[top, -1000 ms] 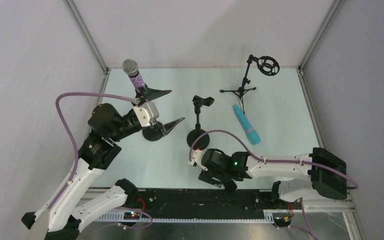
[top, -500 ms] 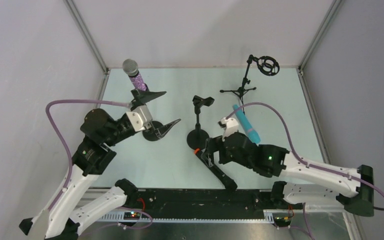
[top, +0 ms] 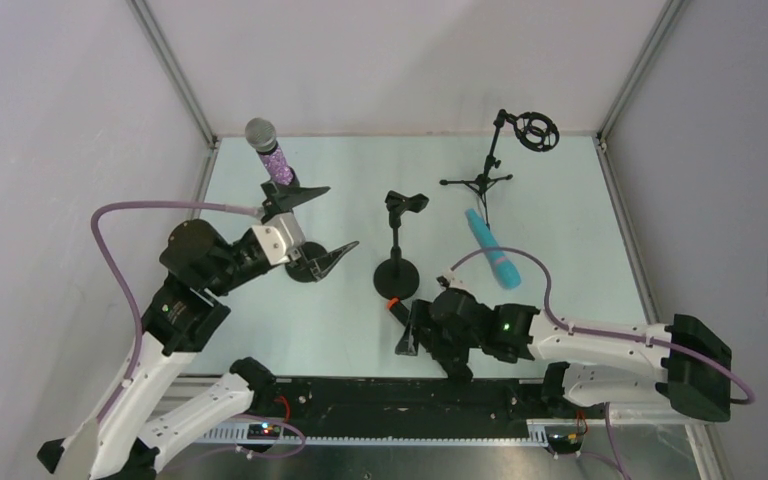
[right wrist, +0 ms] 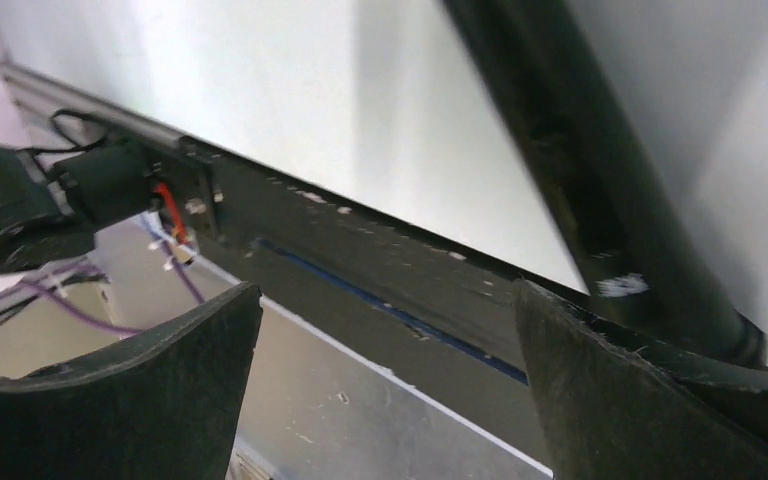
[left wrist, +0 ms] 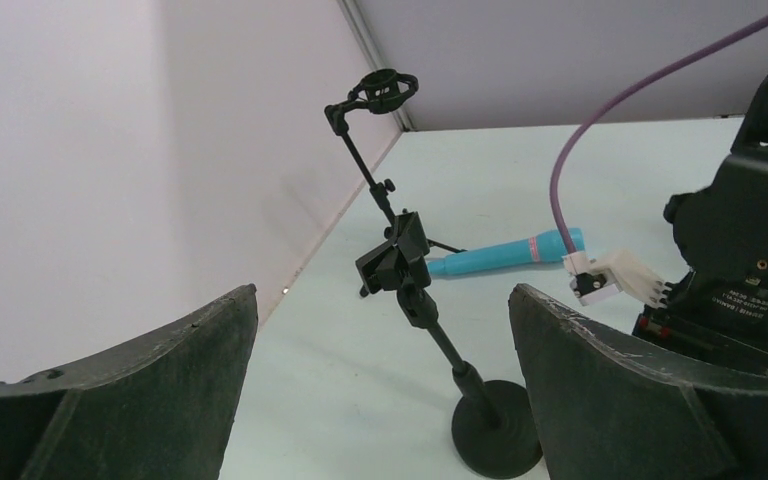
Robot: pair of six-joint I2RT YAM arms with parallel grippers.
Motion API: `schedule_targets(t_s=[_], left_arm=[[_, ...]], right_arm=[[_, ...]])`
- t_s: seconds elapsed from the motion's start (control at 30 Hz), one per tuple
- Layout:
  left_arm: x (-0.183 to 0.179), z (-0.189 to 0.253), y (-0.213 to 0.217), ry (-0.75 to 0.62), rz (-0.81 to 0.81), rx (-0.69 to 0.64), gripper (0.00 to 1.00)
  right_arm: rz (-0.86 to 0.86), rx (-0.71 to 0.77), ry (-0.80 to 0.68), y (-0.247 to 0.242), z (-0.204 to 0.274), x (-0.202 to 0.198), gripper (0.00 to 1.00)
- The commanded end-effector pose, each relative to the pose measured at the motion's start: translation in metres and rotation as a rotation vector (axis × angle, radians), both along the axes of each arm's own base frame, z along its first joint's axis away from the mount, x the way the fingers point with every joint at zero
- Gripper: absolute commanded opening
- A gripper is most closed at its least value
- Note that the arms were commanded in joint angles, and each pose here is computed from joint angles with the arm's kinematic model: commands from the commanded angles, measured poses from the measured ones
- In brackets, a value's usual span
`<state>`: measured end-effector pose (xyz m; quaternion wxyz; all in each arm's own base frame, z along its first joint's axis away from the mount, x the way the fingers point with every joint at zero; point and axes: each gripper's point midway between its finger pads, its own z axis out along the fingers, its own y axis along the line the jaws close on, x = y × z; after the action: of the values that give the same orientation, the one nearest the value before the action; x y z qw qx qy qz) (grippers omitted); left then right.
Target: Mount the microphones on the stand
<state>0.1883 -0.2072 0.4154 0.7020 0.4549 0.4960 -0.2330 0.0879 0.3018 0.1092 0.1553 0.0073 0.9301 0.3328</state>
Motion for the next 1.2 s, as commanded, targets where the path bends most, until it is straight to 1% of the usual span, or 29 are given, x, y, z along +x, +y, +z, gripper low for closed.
schedule_targets(t_s=[0.0,0.03,0.13,0.27,0.4,0.6,0.67,0.77,0.87,1.0,1.17], left_arm=[[0.003,0.0,0.003,0.001,0.021,0.002,1.0],[0.002,0.0,0.004,0.004,0.023,0.002,1.0],[-0.001,0.003,0.007,0.002,0.028,-0.003,1.0],[-0.003,0.006,0.009,-0.004,0.03,-0.003,1.0],[-0.002,0.006,0.008,-0.001,0.027,0.0,1.0],[-0.002,0.007,0.008,-0.021,0.025,0.011,1.0],[-0.001,0.007,0.007,-0.023,0.024,0.015,1.0],[-0.001,0.005,0.006,-0.02,0.019,0.019,1.0],[0.0,0.001,0.005,-0.011,0.014,0.023,1.0],[0.0,-0.002,0.003,-0.004,0.01,0.026,1.0],[0.0,-0.006,0.004,0.003,0.011,0.029,1.0]], right_arm=[[-0.165,0.011,0.103,-0.009,-0.017,0.002,0.99],[-0.227,-0.029,0.097,-0.02,-0.026,0.007,1.0],[-0.333,-0.063,0.113,-0.032,-0.039,0.013,0.99],[-0.4,-0.129,0.125,-0.042,-0.056,0.017,0.99],[-0.527,-0.19,0.05,-0.067,-0.057,0.034,0.99],[-0.677,-0.28,-0.009,-0.106,-0.06,0.051,0.99],[-0.727,-0.284,-0.032,-0.115,-0.057,0.059,0.99],[-0.788,-0.281,-0.057,-0.119,-0.048,0.072,0.99],[-0.844,-0.326,-0.076,-0.127,-0.043,0.081,0.99],[-0.92,-0.35,-0.091,-0.127,-0.033,0.094,0.99],[-0.984,-0.318,-0.075,-0.12,-0.031,0.11,0.99]])
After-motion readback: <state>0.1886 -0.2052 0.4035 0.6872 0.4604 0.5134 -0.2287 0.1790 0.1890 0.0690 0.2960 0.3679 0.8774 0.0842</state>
